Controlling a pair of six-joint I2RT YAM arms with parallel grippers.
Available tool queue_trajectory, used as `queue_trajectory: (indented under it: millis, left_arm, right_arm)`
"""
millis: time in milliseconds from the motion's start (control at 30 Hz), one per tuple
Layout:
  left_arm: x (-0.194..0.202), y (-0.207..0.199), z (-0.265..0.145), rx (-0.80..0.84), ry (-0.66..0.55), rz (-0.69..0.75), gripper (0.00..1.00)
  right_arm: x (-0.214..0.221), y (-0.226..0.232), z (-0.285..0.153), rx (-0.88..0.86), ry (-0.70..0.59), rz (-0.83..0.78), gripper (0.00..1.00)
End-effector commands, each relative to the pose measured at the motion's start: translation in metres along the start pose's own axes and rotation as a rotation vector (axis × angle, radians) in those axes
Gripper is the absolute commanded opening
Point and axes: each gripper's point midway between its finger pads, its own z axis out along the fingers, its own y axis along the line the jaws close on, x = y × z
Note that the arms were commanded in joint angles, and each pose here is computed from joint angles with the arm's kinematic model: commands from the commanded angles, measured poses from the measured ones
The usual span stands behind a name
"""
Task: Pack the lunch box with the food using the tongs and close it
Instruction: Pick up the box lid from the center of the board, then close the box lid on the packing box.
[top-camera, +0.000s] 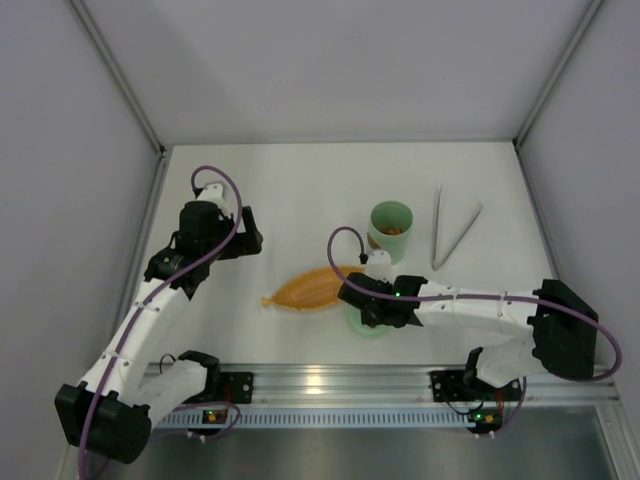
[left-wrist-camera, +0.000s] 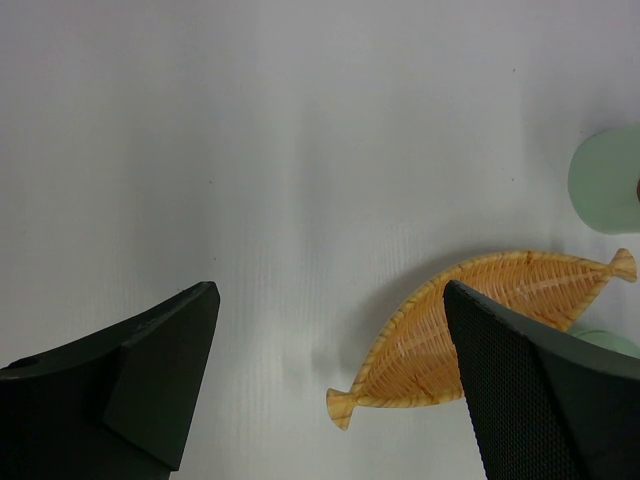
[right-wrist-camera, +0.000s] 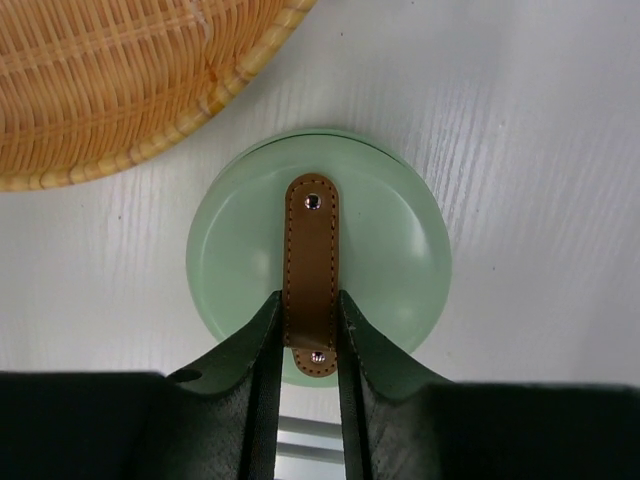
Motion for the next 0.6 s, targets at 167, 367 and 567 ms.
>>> queue_trajectory:
  millis: [167, 367, 567]
  left_arm:
    - [-0.011, -0.002, -0.003, 0.0, -0.038, 0.001, 0.99]
    - [-0.011, -0.001, -0.003, -0.005, -0.04, 0.0, 0.99]
    - [-0.011, -0.001, -0.002, -0.007, -0.037, 0.001, 0.99]
  right_arm:
    - [-0.02, -0.002, -0.069, -0.075, -0.031, -0.083, 0.07]
    - [-0.065, -0.014, -0.113, -0.064, -0.156, -0.069, 0.09]
    - [-0.144, -0.032, -0.128, 0.0, -0.3, -0.002, 0.1]
